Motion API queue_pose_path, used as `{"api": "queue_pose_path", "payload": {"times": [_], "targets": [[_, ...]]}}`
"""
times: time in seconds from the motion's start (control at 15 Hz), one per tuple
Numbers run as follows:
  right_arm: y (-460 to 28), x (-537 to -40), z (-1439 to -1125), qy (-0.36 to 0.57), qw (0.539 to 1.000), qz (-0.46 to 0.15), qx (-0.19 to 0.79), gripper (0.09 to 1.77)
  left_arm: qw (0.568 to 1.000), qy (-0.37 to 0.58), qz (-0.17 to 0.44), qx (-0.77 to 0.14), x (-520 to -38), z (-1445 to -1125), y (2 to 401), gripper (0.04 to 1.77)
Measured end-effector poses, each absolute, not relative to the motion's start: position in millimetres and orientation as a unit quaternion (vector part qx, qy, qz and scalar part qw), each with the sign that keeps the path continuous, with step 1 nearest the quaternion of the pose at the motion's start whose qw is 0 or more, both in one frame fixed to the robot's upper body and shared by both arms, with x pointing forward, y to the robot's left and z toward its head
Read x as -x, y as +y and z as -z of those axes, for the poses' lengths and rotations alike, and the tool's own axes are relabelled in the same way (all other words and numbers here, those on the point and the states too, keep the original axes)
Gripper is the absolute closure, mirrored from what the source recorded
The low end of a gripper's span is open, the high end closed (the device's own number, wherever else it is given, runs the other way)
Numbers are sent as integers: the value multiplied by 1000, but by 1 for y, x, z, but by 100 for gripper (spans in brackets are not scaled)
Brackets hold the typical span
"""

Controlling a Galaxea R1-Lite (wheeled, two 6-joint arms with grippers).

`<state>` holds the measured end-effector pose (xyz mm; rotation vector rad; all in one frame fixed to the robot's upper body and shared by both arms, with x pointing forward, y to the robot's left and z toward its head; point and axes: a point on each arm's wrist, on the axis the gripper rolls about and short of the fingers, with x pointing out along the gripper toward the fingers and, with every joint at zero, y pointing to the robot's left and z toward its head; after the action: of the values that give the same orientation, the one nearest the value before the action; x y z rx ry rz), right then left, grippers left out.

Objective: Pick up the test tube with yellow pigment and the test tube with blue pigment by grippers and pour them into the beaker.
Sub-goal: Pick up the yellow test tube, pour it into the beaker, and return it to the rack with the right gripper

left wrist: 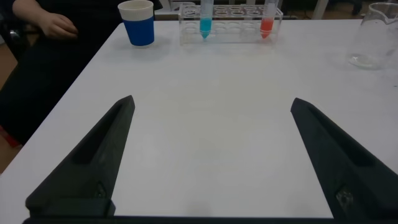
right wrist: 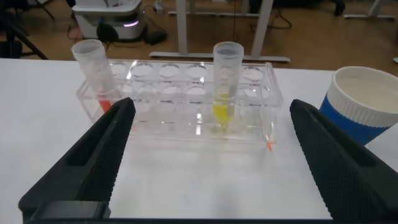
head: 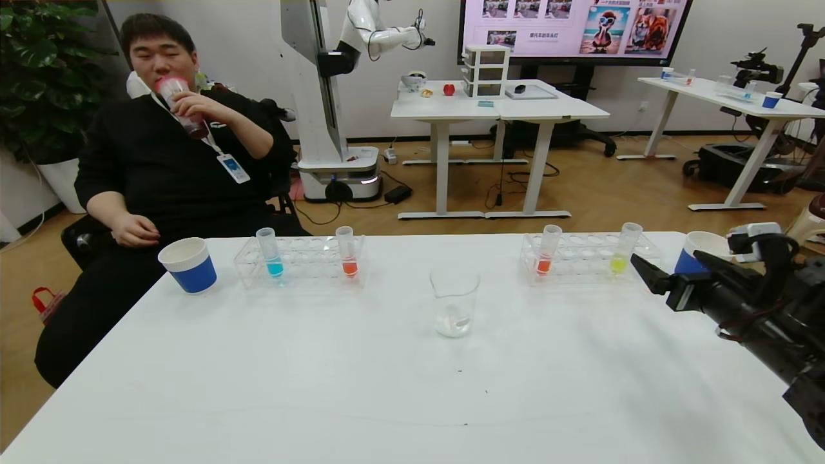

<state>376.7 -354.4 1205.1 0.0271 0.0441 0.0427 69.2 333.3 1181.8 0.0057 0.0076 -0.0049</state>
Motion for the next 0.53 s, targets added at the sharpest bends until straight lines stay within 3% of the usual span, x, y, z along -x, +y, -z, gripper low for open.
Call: {"api": "queue_pose_path", "payload": {"times": [0.27,0.53], "targets": [[-362,-400,-1179,47,999,-11,-16,12,1000,4,2,-3,-69,-1182,333,6],[-365,-422,-1173,33,999,-9,-15,12,1000,4,2,-3,-69,-1182,333,6]]}}
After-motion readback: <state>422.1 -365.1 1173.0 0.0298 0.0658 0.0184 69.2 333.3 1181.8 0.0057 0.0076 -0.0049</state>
